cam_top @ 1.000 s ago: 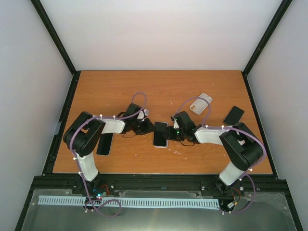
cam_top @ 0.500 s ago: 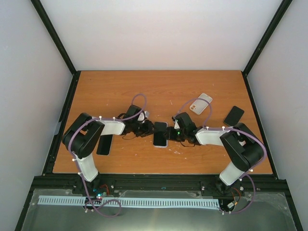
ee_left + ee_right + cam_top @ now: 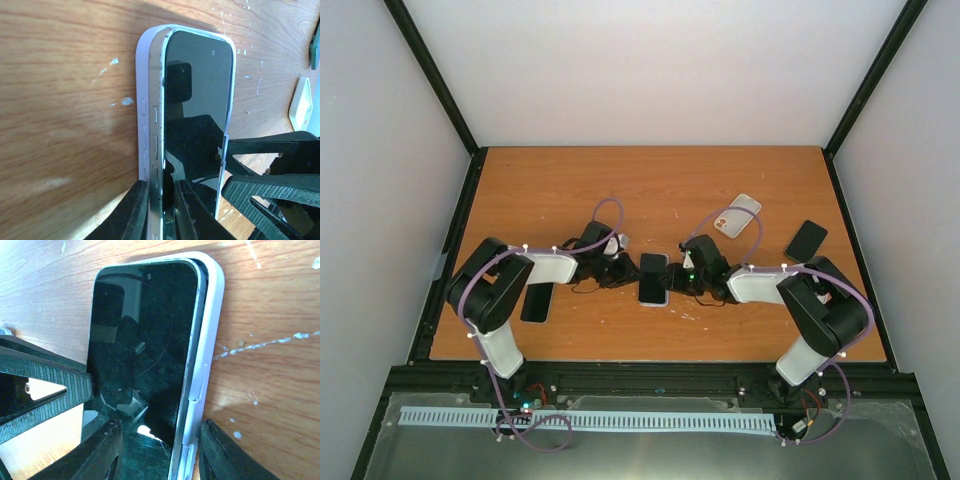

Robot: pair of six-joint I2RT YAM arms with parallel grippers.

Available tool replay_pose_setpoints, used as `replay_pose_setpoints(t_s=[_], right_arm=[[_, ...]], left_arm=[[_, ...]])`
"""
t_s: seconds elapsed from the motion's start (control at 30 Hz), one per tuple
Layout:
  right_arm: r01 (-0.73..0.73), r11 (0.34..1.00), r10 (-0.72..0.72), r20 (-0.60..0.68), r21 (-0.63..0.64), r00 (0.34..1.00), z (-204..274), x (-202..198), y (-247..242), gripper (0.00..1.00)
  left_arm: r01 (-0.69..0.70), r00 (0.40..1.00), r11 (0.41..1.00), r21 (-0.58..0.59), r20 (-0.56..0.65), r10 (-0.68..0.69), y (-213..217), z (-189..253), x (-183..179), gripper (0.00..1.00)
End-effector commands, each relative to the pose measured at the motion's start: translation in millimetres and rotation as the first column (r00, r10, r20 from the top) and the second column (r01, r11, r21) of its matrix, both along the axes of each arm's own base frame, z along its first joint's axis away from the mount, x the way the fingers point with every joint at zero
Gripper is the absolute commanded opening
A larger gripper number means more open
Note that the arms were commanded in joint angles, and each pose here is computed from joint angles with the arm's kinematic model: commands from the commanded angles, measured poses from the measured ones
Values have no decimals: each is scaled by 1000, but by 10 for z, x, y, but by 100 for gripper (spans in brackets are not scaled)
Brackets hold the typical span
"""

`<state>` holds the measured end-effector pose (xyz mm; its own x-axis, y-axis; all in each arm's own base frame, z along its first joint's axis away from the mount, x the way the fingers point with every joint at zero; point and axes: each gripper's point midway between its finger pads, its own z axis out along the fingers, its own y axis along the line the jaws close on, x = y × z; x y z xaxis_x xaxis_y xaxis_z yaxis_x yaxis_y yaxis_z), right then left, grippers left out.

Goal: Put the phone into the phone case

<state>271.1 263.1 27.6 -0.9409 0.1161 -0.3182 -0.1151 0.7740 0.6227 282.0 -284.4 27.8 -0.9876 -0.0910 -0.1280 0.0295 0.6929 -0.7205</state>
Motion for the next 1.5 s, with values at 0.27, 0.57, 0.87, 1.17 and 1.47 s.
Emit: replay_pose_setpoints(t_s=[0.27, 0.57, 0.87, 1.17, 1.47], right_arm=[[4, 988, 2, -39, 156, 999, 111, -25, 201, 44], [-20, 966, 32, -42, 257, 999, 328, -54, 321, 46], [62, 986, -49, -84, 155, 995, 176, -59, 143, 45], [120, 991, -111, -129, 66, 985, -60, -231, -68, 45], [83, 985, -65, -117, 152, 991, 36, -159, 164, 45]], left_arm=[[23, 1000, 999, -27, -18, -24, -8, -60, -142, 14], [22, 999, 997, -73, -24, -24, -20, 13, -211, 16], [9, 999, 998, -69, -45, -12, 23, -35, -272, 25], [-1, 1000, 999, -40, -6, 1, 96, 1, -274, 30], [9, 1000, 999, -52, -15, -10, 109, -43, -342, 13]])
